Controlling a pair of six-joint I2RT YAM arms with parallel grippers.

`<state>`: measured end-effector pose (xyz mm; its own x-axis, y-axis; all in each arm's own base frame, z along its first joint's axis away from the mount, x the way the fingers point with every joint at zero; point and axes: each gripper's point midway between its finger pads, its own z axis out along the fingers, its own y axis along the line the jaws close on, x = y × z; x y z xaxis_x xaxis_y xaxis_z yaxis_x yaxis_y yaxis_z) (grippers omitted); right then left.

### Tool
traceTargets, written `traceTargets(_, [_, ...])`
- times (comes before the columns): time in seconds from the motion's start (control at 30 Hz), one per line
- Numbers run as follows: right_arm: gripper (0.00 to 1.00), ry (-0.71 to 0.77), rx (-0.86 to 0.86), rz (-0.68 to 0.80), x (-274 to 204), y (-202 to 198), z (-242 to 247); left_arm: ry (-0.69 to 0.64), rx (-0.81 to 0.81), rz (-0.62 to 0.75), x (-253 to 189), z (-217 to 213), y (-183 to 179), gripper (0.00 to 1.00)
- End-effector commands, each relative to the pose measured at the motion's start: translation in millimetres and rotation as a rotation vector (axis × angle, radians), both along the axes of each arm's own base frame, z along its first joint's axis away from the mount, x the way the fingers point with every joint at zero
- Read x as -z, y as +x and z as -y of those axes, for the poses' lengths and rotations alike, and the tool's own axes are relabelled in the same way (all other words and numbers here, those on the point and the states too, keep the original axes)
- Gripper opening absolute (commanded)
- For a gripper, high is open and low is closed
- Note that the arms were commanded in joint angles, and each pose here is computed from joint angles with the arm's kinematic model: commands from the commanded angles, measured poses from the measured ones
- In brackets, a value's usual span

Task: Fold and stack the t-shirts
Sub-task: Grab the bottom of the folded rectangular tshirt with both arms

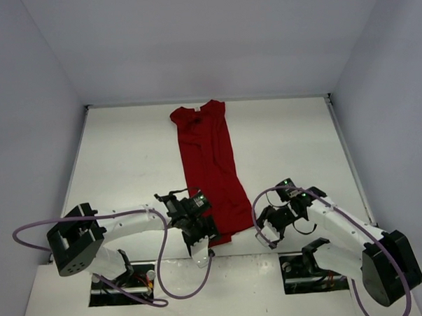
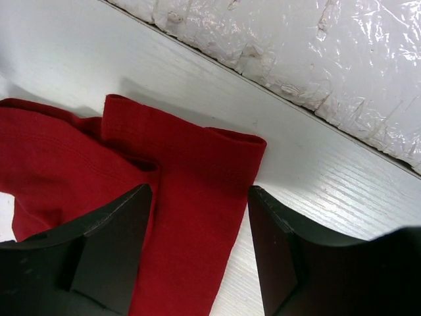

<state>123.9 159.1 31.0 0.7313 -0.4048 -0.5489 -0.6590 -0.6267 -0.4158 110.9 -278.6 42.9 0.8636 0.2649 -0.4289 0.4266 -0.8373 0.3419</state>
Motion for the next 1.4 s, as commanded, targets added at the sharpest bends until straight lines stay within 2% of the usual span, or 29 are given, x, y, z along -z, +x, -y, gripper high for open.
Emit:
traceTargets(0.0, [0.34,0.152,-0.504,0.451,-18,9,-24,-0.080,0.052,0.005,-20,19,-1,0.56])
traceTargets(0.3, [0.36,0.090,-0.511,0.422,5,38,-29,-0.064,0.071,-0.067,-30,12,-19,0.60])
traceTargets(0.53, [0.34,0.114,-0.515,0.453,2,46,-37,-0.034,0.086,-0.130,-31,11,-38,0.60])
traceTargets(0.87, [0.14,0.074,-0.538,0.425,17,36,-30,0.015,0.065,-0.162,-22,13,-41,0.55])
traceTargets(1.0, [0.08,0.078,-0.537,0.428,17,32,-29,0.037,0.047,-0.177,-19,16,-41,0.52])
traceTargets(1.07, [0.04,0.082,-0.536,0.430,17,30,-29,0.053,0.034,-0.184,-16,17,-41,0.46])
traceTargets(1.37, [0.00,0.103,-0.535,0.425,15,22,-29,0.118,0.012,-0.196,-14,10,-40,0.29])
